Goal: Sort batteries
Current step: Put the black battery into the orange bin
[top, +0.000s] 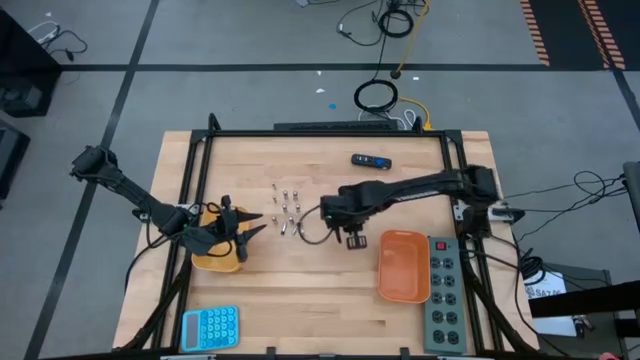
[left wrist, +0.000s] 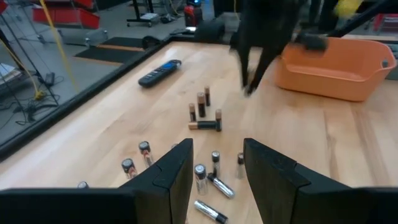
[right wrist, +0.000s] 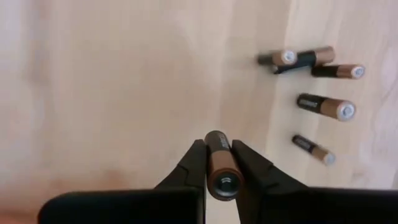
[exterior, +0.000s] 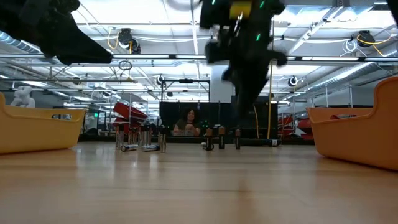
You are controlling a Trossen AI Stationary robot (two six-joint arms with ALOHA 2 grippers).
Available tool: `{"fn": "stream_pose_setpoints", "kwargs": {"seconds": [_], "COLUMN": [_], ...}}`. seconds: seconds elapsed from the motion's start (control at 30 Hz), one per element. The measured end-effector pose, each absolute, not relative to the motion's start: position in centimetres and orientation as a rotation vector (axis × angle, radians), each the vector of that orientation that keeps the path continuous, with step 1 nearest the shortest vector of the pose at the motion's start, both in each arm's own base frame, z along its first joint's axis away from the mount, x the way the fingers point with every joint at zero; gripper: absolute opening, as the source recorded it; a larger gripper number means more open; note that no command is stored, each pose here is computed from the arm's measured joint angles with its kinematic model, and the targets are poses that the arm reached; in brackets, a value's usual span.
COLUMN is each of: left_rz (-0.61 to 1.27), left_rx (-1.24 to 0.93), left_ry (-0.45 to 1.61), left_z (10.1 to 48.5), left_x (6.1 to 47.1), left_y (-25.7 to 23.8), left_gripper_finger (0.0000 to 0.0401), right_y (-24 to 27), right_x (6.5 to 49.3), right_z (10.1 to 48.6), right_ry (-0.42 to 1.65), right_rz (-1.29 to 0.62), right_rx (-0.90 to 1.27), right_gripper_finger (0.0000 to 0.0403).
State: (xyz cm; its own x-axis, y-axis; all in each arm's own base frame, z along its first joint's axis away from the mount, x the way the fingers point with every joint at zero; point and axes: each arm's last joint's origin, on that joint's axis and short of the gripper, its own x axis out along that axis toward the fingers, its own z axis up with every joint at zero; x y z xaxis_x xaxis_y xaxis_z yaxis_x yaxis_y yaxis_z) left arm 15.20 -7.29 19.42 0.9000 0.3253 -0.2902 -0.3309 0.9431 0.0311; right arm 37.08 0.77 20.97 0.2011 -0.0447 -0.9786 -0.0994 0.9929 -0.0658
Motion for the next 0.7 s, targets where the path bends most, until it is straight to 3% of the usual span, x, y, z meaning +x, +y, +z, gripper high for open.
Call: {"fn": "stream_pose_setpoints", "kwargs": {"seconds": [0.17,0.3,0.43,0.7], "left_rz": [0.303,0.304,0.331,0.342], "left_rx": [-0.038,0.029,0.037,-0.021], "left_ry": [0.309,0.316,0.292,0.246], "left_z": [19.4,19.5,19.8,20.3], "left_x": [15.4,15.5,15.9,16.4], "left_y": [-7.1,-7.0,-6.5,-5.9], "left_gripper_finger": [0.0153,0.0153,0.0153,0.0153], "right_y": [4.6,7.2,9.3,11.3], "right_x": [33.9,30.9,28.9,28.2], "right_z": [25.2,27.7,28.1,27.1], "right_ry": [1.353,1.4,1.487,1.523], "right_rz": [0.029,-0.012,-0.107,-0.242], "right_rx": [-0.062,0.14,0.193,0.141], "right_gripper_finger": [0.0027,0.0045,0.0065,0.0061]}}
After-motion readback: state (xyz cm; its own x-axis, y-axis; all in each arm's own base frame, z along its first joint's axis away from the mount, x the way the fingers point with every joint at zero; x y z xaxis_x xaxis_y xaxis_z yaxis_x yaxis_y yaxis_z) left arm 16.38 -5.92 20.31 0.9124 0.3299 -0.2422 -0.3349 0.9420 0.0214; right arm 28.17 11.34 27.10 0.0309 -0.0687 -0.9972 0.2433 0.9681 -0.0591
